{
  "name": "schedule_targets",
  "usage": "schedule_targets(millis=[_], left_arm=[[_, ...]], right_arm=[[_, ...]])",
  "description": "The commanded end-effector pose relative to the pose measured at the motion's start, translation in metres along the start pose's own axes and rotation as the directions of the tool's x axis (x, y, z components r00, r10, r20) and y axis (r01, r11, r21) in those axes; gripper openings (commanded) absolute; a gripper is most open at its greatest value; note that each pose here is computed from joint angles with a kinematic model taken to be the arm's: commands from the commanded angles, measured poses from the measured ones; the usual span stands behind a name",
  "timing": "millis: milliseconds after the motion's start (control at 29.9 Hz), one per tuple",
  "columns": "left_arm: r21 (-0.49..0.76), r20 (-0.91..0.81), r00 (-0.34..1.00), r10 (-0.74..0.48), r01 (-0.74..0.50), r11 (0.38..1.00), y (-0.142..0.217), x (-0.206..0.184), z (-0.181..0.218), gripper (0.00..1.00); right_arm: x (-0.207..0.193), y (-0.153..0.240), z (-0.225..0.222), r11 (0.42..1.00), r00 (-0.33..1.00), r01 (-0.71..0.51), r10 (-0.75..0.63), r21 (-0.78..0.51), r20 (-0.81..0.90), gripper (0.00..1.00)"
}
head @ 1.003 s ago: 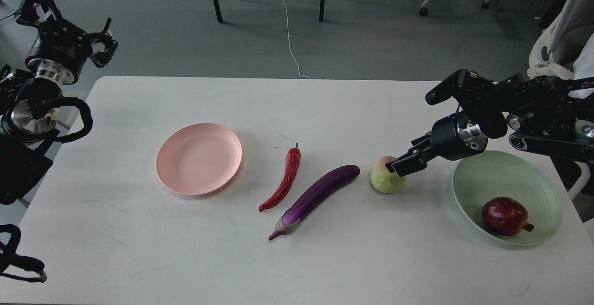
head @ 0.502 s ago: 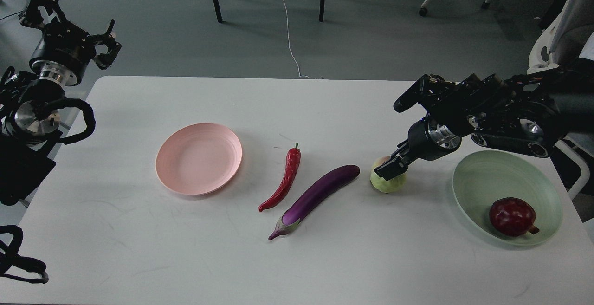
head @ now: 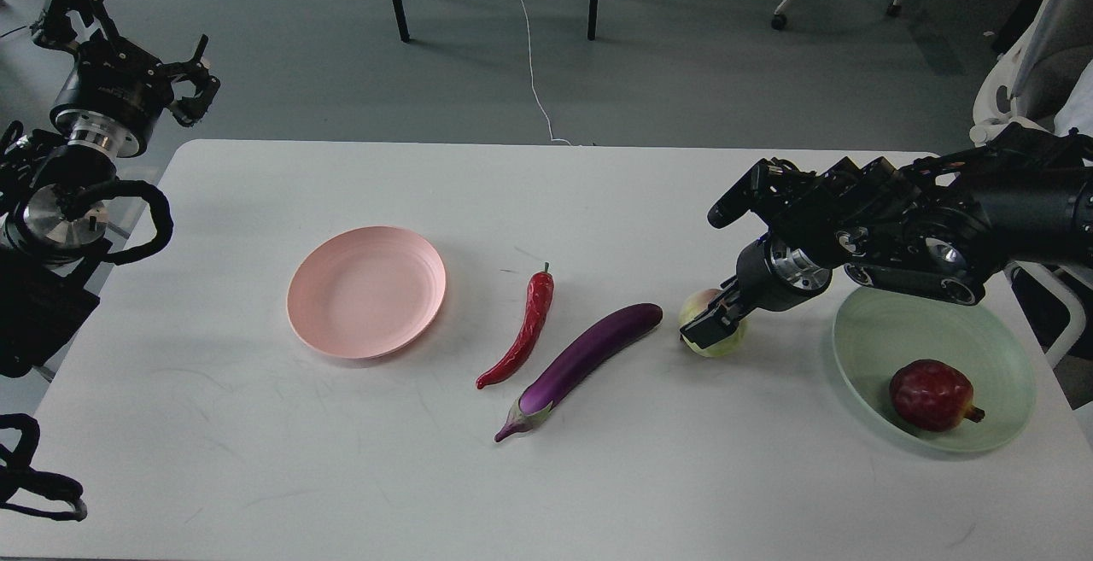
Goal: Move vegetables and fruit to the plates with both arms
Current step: 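Move the right gripper to the peach and grasp it, then carry the peach onto the green plate and release it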
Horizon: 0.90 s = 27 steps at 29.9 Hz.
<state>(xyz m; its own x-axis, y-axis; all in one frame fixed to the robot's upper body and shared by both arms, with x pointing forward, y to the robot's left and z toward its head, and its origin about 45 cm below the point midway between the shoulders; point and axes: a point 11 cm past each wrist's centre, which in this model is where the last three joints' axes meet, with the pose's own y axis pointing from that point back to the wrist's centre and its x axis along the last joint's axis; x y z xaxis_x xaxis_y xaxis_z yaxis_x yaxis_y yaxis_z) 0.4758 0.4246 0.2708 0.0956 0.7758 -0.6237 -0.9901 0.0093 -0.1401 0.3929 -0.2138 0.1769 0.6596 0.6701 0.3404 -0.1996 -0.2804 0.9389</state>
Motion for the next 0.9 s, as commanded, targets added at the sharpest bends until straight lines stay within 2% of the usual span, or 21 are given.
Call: schedule_targets(millis=[0, 167, 268, 435, 635, 769, 870], left_arm=[[-0.006, -0.001, 1.000, 0.002, -0.002, 1.000, 0.000, 0.001, 0.002, 0.98], [-0.011, 0.001, 1.000, 0.003, -0.003, 1.000, 0.000, 0.001, 0.004, 0.98], [-0.018, 0.002, 1.000, 0.004, -0.004, 1.000, 0.001, 0.002, 0.007, 0.98], [-0.052, 0.007, 1.000, 0.007, -0.006, 0.999, 0.001, 0.003, 0.013, 0.98], [-0.062, 0.006, 1.000, 0.008, -0.008, 0.998, 0.001, 0.004, 0.016, 0.98], [-0.063, 0.004, 1.000, 0.009, -0.008, 0.998, 0.001, 0.004, 0.016, 0.98], [-0.064, 0.003, 1.000, 0.009, -0.008, 0.998, 0.001, 0.004, 0.016, 0.98]], right_arm=[[0.001, -0.006, -0.004, 1.000, 1.000, 0.004, -0.004, 0.006, -0.008, 0.90], [0.001, -0.006, -0.006, 1.000, 1.000, 0.006, -0.006, 0.011, -0.011, 0.75], [-0.001, -0.004, -0.004, 1.000, 1.000, 0.013, -0.013, 0.013, -0.016, 0.71], [-0.012, 0.005, 0.001, 0.999, 0.999, 0.032, -0.032, 0.029, -0.003, 0.57], [-0.002, 0.034, 0.009, 0.999, 1.000, -0.027, 0.027, 0.018, 0.014, 0.54], [0.017, 0.079, 0.023, 0.991, 0.990, -0.136, 0.137, -0.011, 0.043, 0.54], [0.007, 0.109, 0.040, 0.982, 0.978, -0.183, 0.186, -0.045, 0.092, 0.55]])
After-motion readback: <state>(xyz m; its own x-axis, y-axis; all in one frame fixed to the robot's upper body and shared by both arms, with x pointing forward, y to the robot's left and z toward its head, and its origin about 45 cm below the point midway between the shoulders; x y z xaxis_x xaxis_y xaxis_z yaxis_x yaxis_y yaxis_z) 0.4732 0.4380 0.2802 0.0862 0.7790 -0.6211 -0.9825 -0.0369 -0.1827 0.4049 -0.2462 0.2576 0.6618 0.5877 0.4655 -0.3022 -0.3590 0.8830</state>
